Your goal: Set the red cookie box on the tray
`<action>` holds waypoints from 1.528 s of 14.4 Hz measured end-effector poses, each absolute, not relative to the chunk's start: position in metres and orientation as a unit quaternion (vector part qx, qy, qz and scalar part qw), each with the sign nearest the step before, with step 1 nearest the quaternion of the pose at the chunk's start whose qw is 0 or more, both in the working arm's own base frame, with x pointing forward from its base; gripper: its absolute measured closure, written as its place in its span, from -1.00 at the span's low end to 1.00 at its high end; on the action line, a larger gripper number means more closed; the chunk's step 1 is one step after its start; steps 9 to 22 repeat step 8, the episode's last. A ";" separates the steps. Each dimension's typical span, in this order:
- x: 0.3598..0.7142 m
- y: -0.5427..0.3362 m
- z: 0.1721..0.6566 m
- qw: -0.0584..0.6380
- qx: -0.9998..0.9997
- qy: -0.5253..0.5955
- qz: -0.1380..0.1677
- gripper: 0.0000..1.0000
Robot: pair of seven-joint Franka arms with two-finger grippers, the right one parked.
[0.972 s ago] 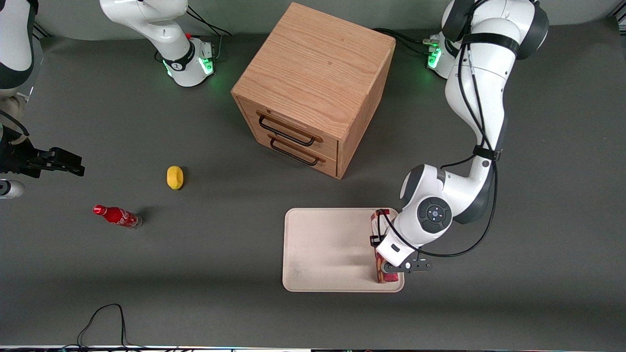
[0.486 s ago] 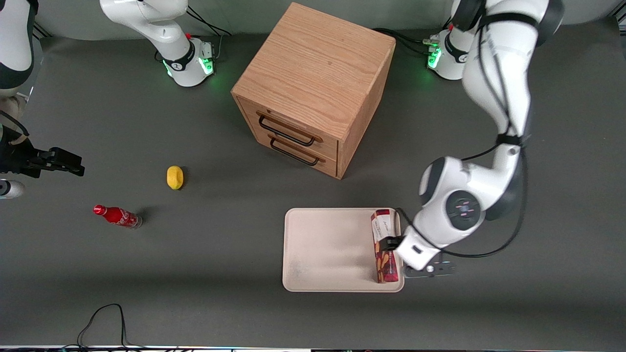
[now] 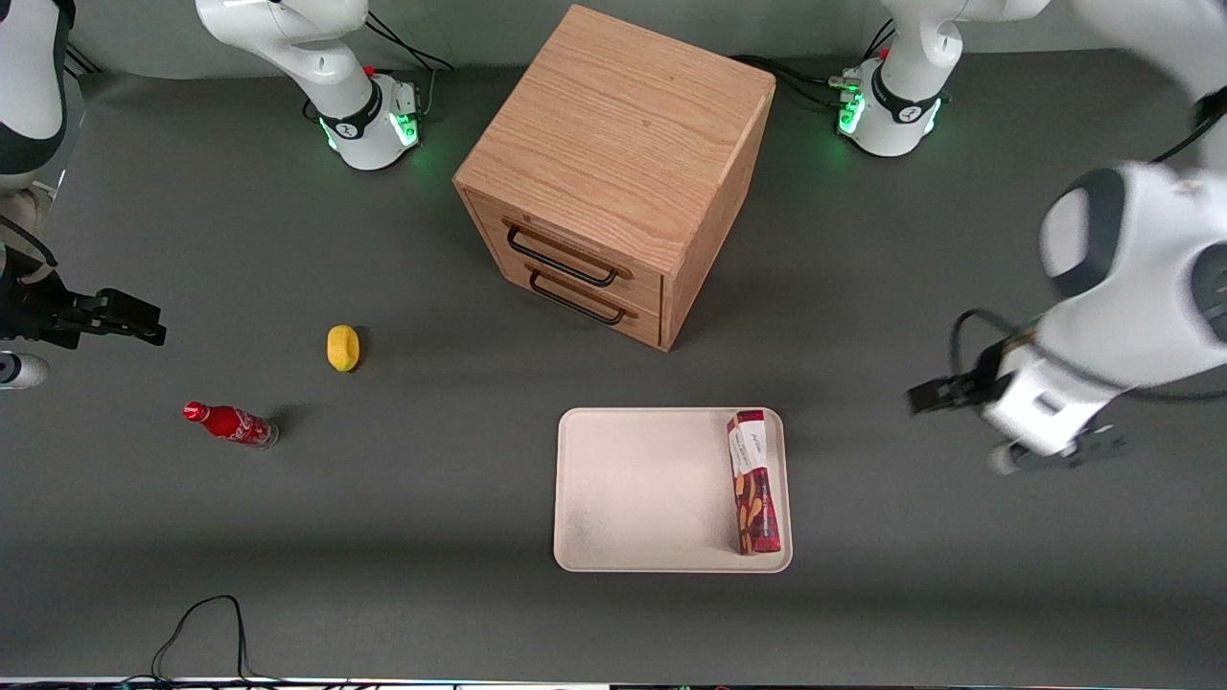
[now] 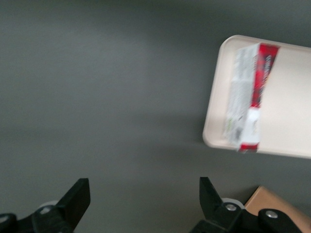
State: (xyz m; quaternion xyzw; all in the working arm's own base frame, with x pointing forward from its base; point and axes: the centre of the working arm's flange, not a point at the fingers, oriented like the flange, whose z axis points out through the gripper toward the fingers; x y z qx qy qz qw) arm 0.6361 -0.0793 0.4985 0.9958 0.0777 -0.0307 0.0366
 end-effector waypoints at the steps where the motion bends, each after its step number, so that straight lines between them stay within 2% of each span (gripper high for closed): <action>1: 0.623 -0.058 0.511 0.037 0.995 0.082 -0.033 -1.00; 8: 0.544 0.010 0.562 0.021 0.998 0.060 -0.025 -1.00; 22: 0.544 0.010 0.562 0.021 0.998 0.060 -0.025 -1.00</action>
